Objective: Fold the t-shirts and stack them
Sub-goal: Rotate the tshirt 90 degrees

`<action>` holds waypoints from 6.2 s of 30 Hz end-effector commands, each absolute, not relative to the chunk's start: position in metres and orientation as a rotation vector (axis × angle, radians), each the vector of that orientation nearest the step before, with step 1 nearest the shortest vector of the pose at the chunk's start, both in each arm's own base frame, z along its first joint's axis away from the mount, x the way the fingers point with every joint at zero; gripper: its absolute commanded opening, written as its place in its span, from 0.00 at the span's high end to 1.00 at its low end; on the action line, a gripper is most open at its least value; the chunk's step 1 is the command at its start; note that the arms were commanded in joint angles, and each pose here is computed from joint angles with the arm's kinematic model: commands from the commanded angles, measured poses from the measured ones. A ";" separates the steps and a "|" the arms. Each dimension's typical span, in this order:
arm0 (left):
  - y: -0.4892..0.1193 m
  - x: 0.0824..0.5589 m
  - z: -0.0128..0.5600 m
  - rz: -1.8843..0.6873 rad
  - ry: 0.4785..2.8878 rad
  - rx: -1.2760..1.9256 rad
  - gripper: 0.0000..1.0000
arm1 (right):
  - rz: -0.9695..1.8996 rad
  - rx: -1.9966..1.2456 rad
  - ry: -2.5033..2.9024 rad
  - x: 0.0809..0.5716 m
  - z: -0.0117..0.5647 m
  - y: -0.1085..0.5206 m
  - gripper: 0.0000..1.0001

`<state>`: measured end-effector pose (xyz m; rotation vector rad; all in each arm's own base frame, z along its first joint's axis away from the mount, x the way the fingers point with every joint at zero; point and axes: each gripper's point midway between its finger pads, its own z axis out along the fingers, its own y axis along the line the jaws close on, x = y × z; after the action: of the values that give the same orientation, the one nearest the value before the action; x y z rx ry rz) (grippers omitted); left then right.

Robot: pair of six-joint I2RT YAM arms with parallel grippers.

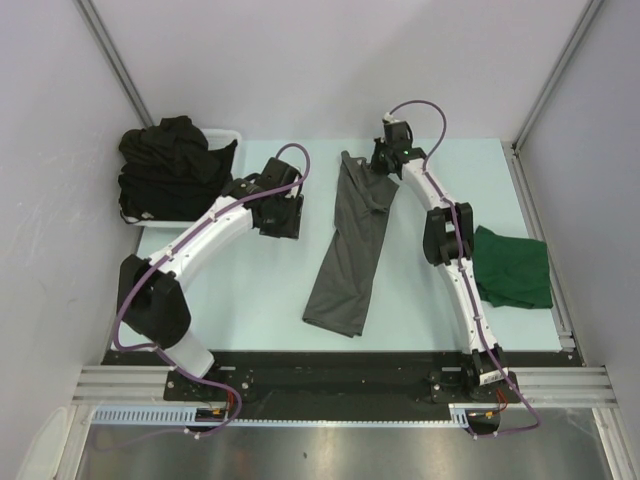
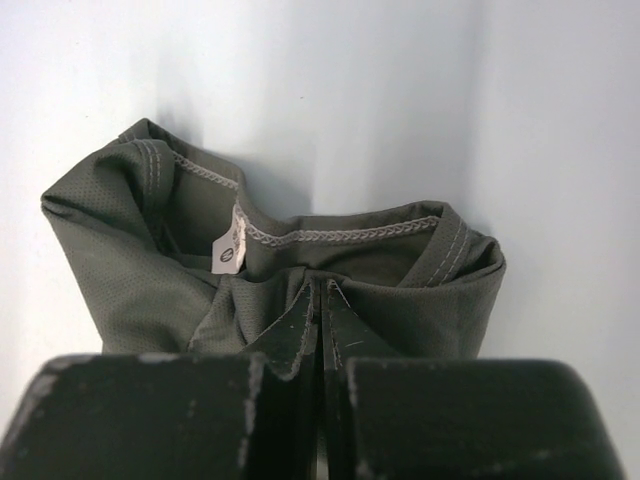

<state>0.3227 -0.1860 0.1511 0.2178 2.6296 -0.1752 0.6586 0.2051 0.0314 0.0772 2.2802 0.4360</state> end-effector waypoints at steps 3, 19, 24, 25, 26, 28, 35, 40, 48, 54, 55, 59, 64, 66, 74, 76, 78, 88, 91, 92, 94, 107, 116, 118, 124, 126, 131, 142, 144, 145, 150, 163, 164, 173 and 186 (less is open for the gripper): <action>-0.192 0.326 0.171 -0.217 2.577 0.219 0.49 | 0.264 0.130 2.315 0.660 0.035 0.146 1.00; -0.192 0.318 0.165 -0.222 2.597 0.225 0.49 | 0.219 0.147 2.289 0.669 0.038 0.119 0.88; -0.193 0.317 0.164 -0.232 2.596 0.234 0.49 | 0.312 0.127 2.216 0.674 0.083 0.131 0.74; -0.193 0.318 0.164 -0.228 2.594 0.234 0.49 | 0.321 0.129 2.193 0.675 0.095 0.132 0.74; -0.193 0.319 0.164 -0.227 2.590 0.237 0.48 | 0.342 0.118 2.168 0.671 0.118 0.135 0.73; -0.191 0.324 0.165 -0.198 2.579 0.237 0.49 | 0.355 0.129 2.134 0.667 0.140 0.135 0.72; -0.178 0.355 0.179 -0.053 2.509 0.157 0.49 | 0.410 0.086 2.207 0.594 0.197 0.149 0.73; -0.186 0.370 0.182 -0.053 2.503 0.127 0.49 | 0.396 -0.011 2.296 0.514 0.208 0.174 0.74; -0.172 0.397 0.212 0.028 2.400 0.058 0.49 | 0.405 -0.027 2.487 0.398 0.178 0.194 0.75; -0.165 0.400 0.227 0.028 2.351 0.054 0.49 | 0.373 -0.140 2.616 0.319 0.150 0.222 0.73; -0.164 0.398 0.227 0.028 2.349 0.052 0.49 | 0.331 -0.148 2.619 0.313 0.148 0.221 0.72; -0.155 0.387 0.217 0.038 2.364 0.056 0.49 | 0.314 -0.299 2.639 0.275 0.143 0.243 0.64; -0.132 0.384 0.222 0.088 2.344 0.025 0.49 | 0.338 -0.416 2.662 0.244 0.137 0.266 0.63; -0.116 0.386 0.226 0.128 2.326 -0.005 0.48 | 0.335 -0.466 2.686 0.229 0.126 0.273 0.62; -0.080 0.387 0.226 0.106 2.330 -0.149 0.48 | 0.307 -0.625 2.737 0.193 0.099 0.301 0.60; -0.084 0.386 0.223 0.070 2.339 -0.143 0.48 | 0.309 -0.658 2.737 0.186 0.096 0.309 0.60; -0.087 0.383 0.224 0.043 2.337 -0.143 0.48 | 0.316 -0.678 2.740 0.182 0.091 0.317 0.59; -0.094 0.377 0.219 -0.015 2.347 -0.121 0.48 | 0.252 -0.745 2.694 0.209 0.070 0.344 0.92; -0.093 0.375 0.218 -0.015 2.351 -0.120 0.48 | 0.238 -0.757 2.690 0.217 0.067 0.347 1.00; -0.094 0.374 0.218 -0.016 2.350 -0.116 0.48 | 0.238 -0.760 2.682 0.220 0.068 0.351 1.00; -0.093 0.373 0.217 -0.015 2.352 -0.110 0.48 | 0.240 -0.755 2.671 0.226 0.069 0.352 1.00; -0.089 0.373 0.212 0.023 2.355 -0.107 0.48 | 0.279 -0.774 2.751 0.222 0.020 0.354 1.00; -0.089 0.378 0.209 0.036 2.369 -0.105 0.47 | 0.293 -0.798 2.805 0.212 0.003 0.349 1.00; -0.089 0.378 0.208 0.038 2.371 -0.103 0.48 | 0.293 -0.790 2.827 0.207 -0.001 0.344 1.00; -0.090 0.382 0.206 0.042 2.380 -0.101 0.48 | 0.283 -0.779 2.880 0.186 -0.005 0.323 1.00; -0.091 0.383 0.208 0.036 2.377 -0.101 0.48 | 0.279 -0.771 2.892 0.180 -0.003 0.315 1.00; -0.093 0.386 0.207 0.034 2.383 -0.102 0.48 | 0.262 -0.739 2.912 0.171 0.006 0.300 1.00; -0.097 0.390 0.202 0.019 2.399 -0.101 0.47 | 0.209 -0.680 2.919 0.171 0.016 0.277 1.00; -0.099 0.390 0.202 0.012 2.399 -0.101 0.48 | 0.209 -0.678 2.919 0.173 0.017 0.276 1.00; -0.098 0.390 0.201 0.014 2.402 -0.099 0.47 | 0.213 -0.678 2.917 0.174 0.018 0.275 1.00; -0.099 0.390 0.201 0.010 2.404 -0.099 0.47 | 0.224 -0.688 2.922 0.175 0.023 0.270 1.00; -0.102 0.392 0.198 -0.002 2.415 -0.097 0.48 | 0.220 -0.711 2.948 0.164 0.030 0.252 1.00; -0.103 0.393 0.198 -0.004 2.414 -0.096 0.48 | 0.220 -0.706 2.950 0.164 0.031 0.251 1.00; -0.116 0.391 0.195 -0.089 2.433 -0.054 0.44 | 0.275 -0.631 2.856 0.193 0.060 0.271 0.89; -0.136 0.337 0.183 -0.344 2.440 0.026 0.43 | 0.259 -0.440 2.738 0.241 0.130 0.254 0.80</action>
<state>0.3541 -0.1201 0.1622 -0.0145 2.5144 -0.1811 0.2422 0.2684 0.1001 -0.4876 2.7766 0.2863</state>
